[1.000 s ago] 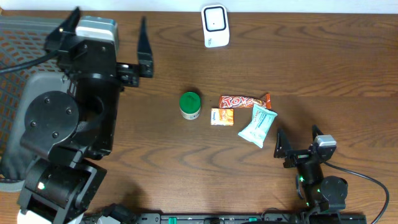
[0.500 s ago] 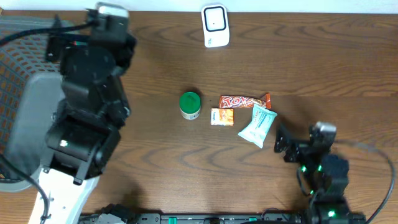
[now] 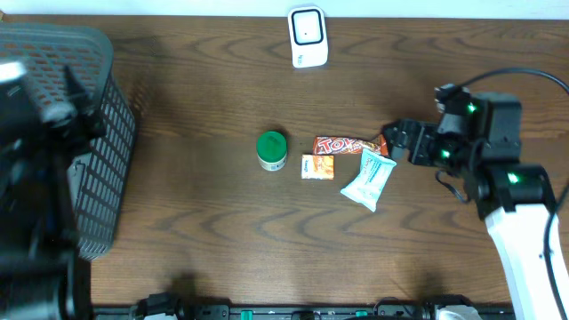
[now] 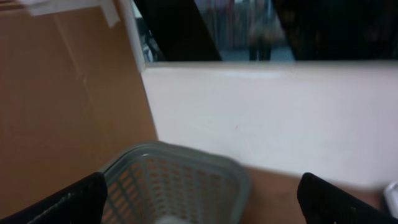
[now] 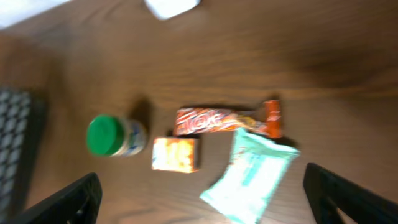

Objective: Scan the item barcode
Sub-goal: 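Retract the left arm to the basket and reach the right gripper to the wipes, then grasp the wipes pack with the right gripper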

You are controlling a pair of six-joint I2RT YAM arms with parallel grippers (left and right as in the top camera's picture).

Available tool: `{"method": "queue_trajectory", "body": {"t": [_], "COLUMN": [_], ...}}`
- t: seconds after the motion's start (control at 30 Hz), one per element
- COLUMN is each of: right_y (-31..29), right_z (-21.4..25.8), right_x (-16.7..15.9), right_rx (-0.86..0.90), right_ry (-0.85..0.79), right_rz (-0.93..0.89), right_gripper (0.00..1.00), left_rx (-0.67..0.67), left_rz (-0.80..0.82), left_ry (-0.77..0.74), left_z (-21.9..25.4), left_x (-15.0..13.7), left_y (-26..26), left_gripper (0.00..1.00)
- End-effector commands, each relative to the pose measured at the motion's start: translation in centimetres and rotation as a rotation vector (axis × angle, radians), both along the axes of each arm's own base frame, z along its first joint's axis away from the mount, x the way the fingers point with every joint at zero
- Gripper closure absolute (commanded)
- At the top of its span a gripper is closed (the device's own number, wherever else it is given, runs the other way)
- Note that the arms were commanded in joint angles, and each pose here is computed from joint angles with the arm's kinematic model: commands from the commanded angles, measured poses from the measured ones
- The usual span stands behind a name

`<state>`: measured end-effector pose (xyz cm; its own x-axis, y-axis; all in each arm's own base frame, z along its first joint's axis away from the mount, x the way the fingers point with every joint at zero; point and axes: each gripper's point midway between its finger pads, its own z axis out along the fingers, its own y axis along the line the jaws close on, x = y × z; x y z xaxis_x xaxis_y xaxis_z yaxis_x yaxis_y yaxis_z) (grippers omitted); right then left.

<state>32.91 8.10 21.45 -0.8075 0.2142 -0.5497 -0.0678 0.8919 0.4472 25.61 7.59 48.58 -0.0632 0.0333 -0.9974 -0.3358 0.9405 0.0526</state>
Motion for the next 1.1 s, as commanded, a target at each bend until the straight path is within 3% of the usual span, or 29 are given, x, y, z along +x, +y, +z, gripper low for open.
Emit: {"method": "queue_trajectory", "body": {"t": [0.0,0.17,0.37,0.73,1.07], "right_y": [2.5,-1.3,1.7,4.0,3.4], "right_z": [-1.2,-8.9,-13.7,-20.5,-20.8], "right_x": [0.2,-3.0,-5.8,-5.6,-3.7], "right_rx": [0.124,-0.103,-0.238,-0.319,-0.313], "right_ry": [0.092,0.471,0.671,0.782,0.73], "right_rz": [0.069,-0.307,-0.312,-0.436,-0.47], "right_gripper": [0.01,0.01,0.01,0.03,0.09], "left_rx": [-0.149,-0.16,-0.143,-0.137,-0.144], "left_rz": [-0.092,-0.08,-0.09,-0.166,-0.173], "left_ry": [-0.08,-0.111,-0.162,-0.199,-0.175], "left_z": [0.9,1.4,2.5,3.2,2.2], "left_x": [-1.0,-2.7,-4.7,-6.8,-6.2], "left_y": [-1.3,-1.4,-2.1,-4.1,-4.1], "left_gripper": [0.02,0.02,0.02,0.02,0.02]}}
